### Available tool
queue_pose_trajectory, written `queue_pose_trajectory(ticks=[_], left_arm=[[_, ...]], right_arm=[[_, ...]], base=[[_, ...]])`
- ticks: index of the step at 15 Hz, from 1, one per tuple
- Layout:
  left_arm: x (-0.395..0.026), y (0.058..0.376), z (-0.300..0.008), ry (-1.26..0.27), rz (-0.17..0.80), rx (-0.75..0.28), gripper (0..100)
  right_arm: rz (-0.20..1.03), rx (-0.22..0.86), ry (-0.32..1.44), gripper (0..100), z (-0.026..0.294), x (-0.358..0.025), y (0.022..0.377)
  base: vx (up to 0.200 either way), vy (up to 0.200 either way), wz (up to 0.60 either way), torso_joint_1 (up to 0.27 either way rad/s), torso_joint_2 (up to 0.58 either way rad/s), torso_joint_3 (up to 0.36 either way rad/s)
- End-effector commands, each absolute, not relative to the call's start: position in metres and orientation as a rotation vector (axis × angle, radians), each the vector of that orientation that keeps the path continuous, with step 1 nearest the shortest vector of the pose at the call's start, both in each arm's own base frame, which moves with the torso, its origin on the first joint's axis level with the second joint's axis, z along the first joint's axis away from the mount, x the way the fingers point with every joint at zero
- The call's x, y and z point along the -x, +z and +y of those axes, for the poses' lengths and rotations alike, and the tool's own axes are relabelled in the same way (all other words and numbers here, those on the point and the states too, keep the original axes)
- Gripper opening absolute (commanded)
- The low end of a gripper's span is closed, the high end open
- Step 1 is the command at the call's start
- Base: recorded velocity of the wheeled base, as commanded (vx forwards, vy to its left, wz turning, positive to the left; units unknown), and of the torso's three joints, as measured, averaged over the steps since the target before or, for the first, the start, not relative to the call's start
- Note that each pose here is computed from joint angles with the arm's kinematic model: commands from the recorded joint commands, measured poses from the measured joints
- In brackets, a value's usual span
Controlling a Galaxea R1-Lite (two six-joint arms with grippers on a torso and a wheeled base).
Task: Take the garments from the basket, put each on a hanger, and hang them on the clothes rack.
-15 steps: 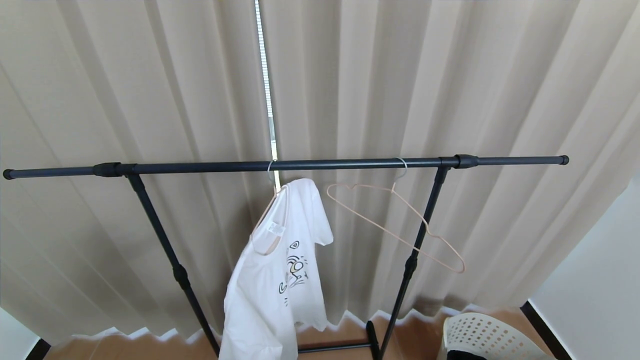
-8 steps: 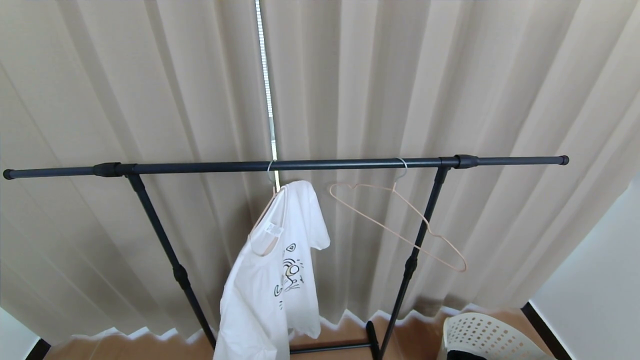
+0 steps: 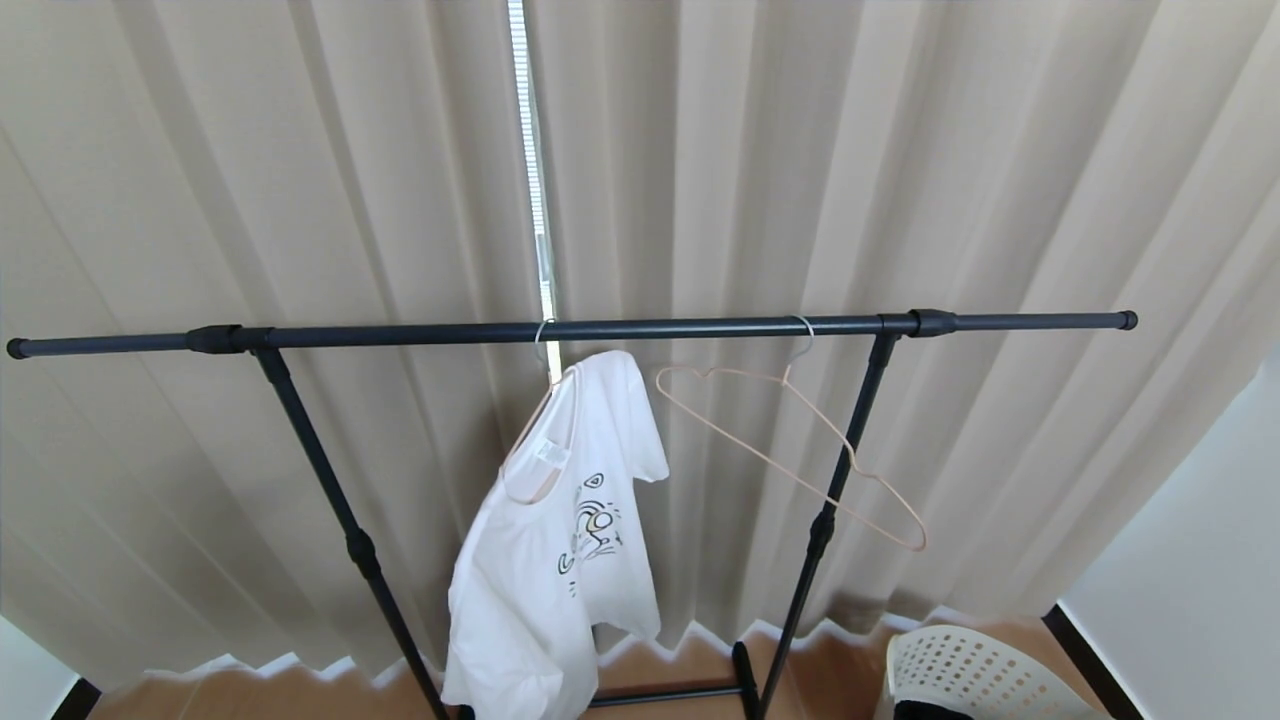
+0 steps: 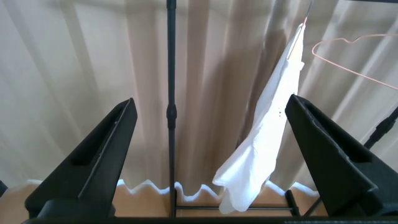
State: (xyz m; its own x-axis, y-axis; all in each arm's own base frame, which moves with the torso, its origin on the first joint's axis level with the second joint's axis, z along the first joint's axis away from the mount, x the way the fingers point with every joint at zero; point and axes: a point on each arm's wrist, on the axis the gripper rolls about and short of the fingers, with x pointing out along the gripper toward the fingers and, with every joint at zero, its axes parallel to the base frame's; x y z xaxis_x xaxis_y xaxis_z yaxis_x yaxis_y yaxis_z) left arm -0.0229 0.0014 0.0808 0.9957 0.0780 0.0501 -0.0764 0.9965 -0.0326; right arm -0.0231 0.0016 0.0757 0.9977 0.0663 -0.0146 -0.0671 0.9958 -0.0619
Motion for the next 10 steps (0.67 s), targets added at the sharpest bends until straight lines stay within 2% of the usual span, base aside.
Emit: queue_pose_trajectory(ticks=[1,5,10], left_arm=[[0.0229,0.0809,0.0014,0.076,-0.052,0.032,100],[0.0229,0.0809,0.0014,0.076,-0.052,0.031,100],[0.0229,0.0809,0.0014,0.076,-0.052,0.031,100]], right_arm=[[0.03,0.063,0.084,100,0.0014,0.0218,0.0762],[0.063,0.063,0.1,100,0.0011,0.0194,0.0767],[0.055,0.063,0.098,100,0.0011,0.0199,0.0767]], base=[[0.0,0.0,0.0,0.0,0.0,0.0],[0.0,0.0,0.0,0.0,0.0,0.0],[0.0,0.0,0.0,-0.068,0.16,0.084]])
